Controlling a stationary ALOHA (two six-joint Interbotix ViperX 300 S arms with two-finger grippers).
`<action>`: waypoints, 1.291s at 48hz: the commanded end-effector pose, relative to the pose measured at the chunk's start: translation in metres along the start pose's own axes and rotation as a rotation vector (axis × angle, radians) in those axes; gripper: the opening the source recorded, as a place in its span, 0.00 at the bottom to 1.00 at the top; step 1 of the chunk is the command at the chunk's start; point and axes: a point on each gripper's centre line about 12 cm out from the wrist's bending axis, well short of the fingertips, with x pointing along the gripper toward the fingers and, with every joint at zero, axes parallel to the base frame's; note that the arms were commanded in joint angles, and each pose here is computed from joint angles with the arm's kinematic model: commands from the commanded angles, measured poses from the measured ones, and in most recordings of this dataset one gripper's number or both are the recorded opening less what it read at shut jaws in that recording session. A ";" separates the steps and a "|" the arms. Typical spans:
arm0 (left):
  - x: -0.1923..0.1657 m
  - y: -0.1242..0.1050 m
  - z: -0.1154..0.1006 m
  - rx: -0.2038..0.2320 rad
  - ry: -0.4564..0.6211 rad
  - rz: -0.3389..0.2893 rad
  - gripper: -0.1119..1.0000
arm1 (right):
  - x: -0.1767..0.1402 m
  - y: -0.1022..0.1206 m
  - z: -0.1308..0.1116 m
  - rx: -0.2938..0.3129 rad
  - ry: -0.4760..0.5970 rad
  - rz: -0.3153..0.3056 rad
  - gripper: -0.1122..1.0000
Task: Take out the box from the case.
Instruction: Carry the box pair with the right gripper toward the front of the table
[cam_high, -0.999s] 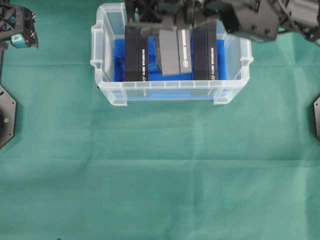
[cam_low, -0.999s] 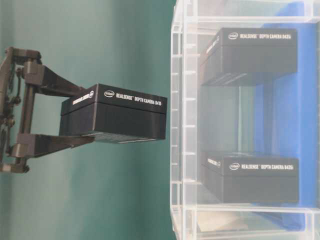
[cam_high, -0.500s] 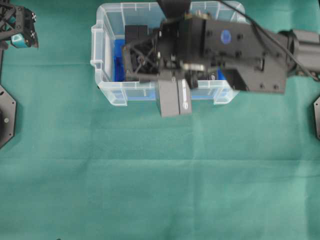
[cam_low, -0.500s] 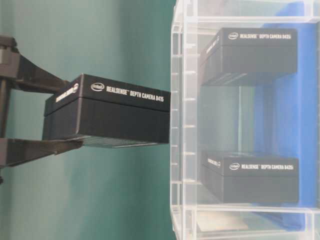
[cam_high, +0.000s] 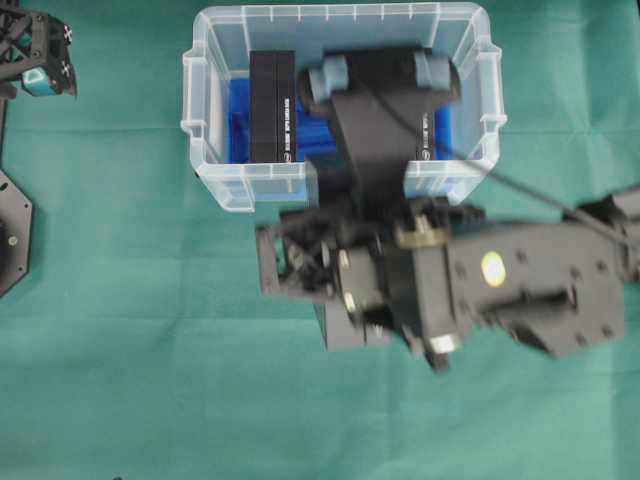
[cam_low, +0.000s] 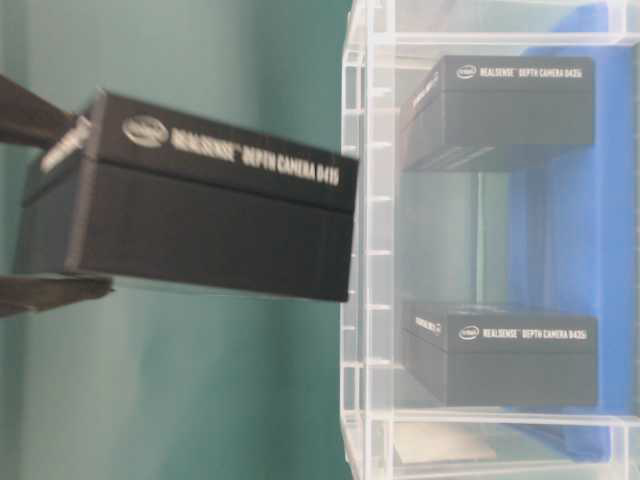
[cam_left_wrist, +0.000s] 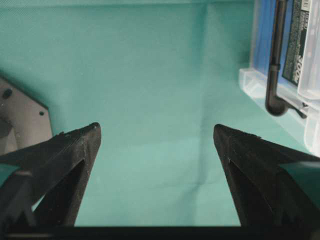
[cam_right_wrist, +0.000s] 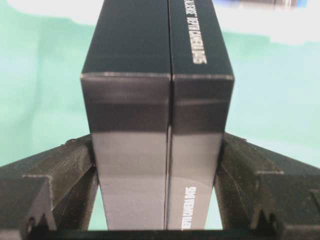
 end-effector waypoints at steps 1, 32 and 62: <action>-0.005 -0.001 0.002 -0.005 -0.013 -0.017 0.99 | -0.025 -0.005 -0.003 0.025 0.017 0.059 0.71; -0.005 -0.001 0.002 -0.006 -0.013 -0.017 0.99 | -0.029 -0.011 -0.035 0.045 0.036 0.063 0.71; -0.005 -0.001 0.001 0.000 -0.013 -0.018 0.99 | 0.007 -0.014 -0.055 0.007 0.042 -0.044 0.71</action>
